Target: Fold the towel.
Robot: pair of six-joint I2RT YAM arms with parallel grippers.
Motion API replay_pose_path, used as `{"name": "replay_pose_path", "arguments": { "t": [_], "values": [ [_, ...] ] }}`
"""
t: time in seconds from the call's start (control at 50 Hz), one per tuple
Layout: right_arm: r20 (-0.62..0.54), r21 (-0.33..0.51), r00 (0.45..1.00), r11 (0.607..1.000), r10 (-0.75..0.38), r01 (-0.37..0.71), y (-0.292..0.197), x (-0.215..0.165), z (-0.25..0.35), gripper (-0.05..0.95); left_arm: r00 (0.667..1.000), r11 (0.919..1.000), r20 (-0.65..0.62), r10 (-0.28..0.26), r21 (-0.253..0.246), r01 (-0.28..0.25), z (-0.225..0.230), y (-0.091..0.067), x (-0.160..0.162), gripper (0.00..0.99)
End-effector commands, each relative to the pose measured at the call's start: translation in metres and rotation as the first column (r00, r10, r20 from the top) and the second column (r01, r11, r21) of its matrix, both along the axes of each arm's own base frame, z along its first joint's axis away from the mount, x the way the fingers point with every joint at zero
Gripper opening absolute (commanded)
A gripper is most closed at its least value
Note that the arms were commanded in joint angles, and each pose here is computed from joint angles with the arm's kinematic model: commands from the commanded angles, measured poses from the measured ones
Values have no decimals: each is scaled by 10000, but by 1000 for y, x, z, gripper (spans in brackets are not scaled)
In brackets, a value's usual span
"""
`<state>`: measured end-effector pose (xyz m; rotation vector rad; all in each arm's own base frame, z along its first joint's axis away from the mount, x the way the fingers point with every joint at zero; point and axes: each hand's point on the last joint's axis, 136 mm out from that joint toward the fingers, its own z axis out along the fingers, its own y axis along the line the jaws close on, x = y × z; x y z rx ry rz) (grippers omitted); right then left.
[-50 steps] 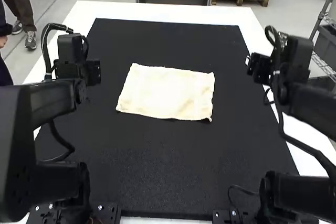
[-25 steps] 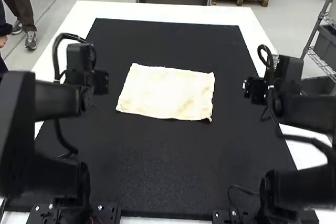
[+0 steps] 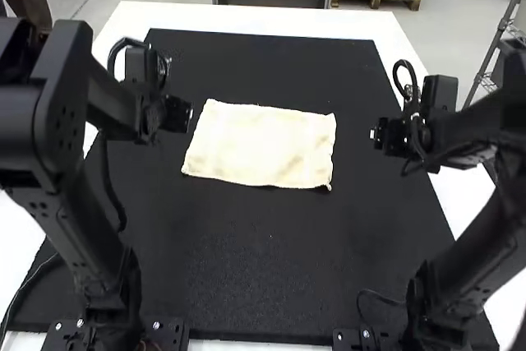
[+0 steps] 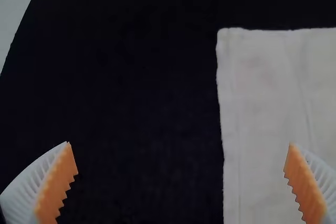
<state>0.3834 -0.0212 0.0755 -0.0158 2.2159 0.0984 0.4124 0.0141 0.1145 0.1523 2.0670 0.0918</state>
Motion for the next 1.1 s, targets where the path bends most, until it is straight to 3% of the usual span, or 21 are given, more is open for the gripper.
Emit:
{"name": "replay_pose_path", "arguments": {
  "t": [0.0,0.18,0.42,1.08],
  "values": [
    [3,345,9990,9984,440,-440,10,15,1,902,9965,9940,283,-784,-747,803,10,-16,15,931],
    [-217,497,9963,9954,828,-816,15,31,-8,902,9912,9851,-462,-1238,-1262,1172,-15,-21,28,951],
    [-629,796,9860,9856,1542,-1490,42,51,-23,902,9826,9790,-1384,-1238,-1789,981,-44,-20,44,959],
    [-1071,1289,9690,9695,2225,-2084,81,83,-48,905,9778,9773,-1574,-1381,-1821,1087,-68,-23,91,959]
  ]
}}
